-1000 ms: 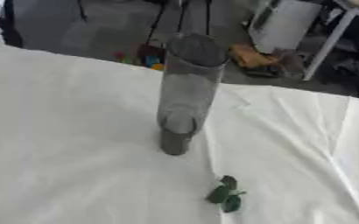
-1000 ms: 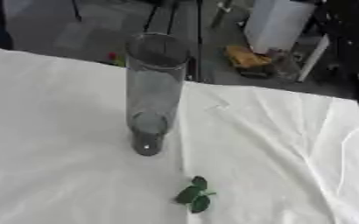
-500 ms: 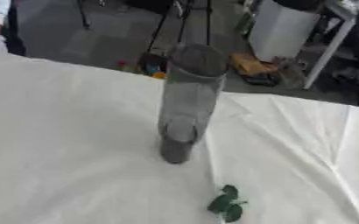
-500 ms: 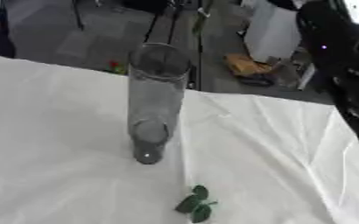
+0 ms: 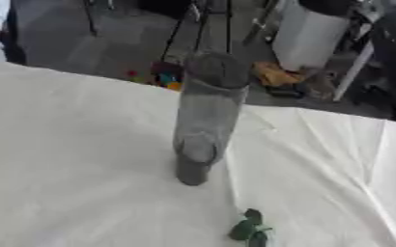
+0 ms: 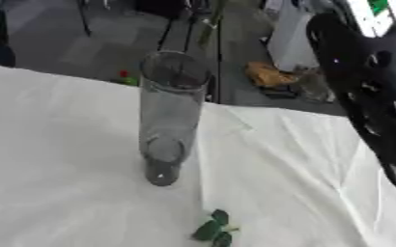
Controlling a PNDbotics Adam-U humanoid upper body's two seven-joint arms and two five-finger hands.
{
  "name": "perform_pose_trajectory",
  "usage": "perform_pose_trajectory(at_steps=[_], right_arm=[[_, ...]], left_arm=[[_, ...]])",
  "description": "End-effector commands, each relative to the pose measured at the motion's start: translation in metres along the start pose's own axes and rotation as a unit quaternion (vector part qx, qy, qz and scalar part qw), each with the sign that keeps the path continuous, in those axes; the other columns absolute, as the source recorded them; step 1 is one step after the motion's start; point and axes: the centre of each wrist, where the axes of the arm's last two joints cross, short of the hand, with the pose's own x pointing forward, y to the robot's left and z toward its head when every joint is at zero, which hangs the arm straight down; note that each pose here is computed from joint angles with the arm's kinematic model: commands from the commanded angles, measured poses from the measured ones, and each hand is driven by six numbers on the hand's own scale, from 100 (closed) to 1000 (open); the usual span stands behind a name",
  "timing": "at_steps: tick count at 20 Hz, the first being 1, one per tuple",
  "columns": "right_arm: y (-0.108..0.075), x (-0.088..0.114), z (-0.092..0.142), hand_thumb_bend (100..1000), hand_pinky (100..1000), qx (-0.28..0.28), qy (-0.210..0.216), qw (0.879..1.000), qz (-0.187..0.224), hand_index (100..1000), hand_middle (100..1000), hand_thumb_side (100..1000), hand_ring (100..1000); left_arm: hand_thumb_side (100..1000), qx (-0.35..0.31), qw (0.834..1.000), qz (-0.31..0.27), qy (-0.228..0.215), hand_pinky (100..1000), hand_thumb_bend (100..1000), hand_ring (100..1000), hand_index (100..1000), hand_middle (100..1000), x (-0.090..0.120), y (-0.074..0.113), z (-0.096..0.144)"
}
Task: Arrange flowers into the vase.
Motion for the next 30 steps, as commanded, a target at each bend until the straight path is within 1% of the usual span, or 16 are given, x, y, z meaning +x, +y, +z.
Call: perform_pose_trajectory(at_steps=[1,18,24,30], right_arm=[[-0.001,0.011,-0.006,100,100,0.0,-0.012,1.0,-0.006,100,100,1000,100],[0.003,0.0,0.006,100,100,0.015,-0.006,1.0,0.011,100,100,1000,100],[0.005,-0.001,0.009,100,100,0.021,-0.004,1.0,0.005,100,100,1000,100],[0.008,-0.002,0.012,100,100,0.025,0.009,1.0,0.0,100,100,1000,100]], left_arm=[[1000,-0.003,1.0,0.002,-0.018,792,100,873,934,865,0.005,0.001,-0.008],[1000,0.003,1.0,0.009,-0.025,794,100,874,934,867,0.006,-0.001,-0.012],[1000,0.004,1.0,0.01,-0.026,794,100,875,934,868,0.006,-0.002,-0.012],[1000,0.006,1.0,0.011,-0.027,795,100,876,935,869,0.006,-0.003,-0.013]])
